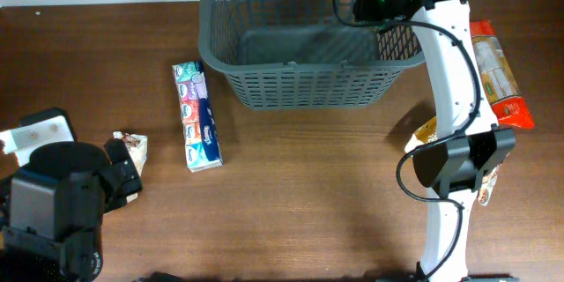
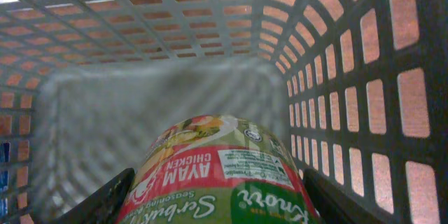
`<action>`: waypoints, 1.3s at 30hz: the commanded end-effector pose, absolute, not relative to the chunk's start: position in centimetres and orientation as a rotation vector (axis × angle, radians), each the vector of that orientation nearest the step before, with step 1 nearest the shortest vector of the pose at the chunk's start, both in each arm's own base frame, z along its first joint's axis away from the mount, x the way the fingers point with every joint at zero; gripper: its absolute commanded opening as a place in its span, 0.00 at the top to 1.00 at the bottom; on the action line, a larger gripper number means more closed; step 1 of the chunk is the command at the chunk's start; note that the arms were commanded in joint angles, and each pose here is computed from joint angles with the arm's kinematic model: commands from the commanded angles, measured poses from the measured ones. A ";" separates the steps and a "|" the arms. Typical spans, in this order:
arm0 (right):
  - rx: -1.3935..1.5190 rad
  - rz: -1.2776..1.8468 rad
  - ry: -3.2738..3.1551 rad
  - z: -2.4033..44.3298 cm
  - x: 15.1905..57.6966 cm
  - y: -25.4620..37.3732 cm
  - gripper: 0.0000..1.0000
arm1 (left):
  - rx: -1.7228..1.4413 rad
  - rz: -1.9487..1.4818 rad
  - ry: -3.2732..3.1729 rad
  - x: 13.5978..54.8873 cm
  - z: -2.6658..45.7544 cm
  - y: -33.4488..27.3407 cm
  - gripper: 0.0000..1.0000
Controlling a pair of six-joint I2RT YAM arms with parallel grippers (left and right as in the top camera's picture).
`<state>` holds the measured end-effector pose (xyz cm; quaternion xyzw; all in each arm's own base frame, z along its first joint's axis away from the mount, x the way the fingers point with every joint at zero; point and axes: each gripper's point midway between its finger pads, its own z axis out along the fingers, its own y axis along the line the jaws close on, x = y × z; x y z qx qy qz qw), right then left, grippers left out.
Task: Pack container
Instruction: 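Carry the jar with the right gripper over the basket, then lower the jar into the basket and open the right gripper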
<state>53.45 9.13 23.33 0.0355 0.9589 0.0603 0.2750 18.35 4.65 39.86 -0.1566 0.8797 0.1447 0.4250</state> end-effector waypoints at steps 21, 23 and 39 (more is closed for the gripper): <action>0.128 0.147 2.675 20.6 52.3 10.7 0.96 | -0.408 0.354 2.205 18.4 39.7 4.6 0.00; 0.116 0.141 2.694 19.7 52.3 11.2 0.96 | -0.408 0.354 2.205 18.4 39.7 4.6 0.00; 0.108 0.065 2.775 15.6 52.4 11.3 0.96 | -0.408 0.354 2.205 18.4 39.7 4.6 0.00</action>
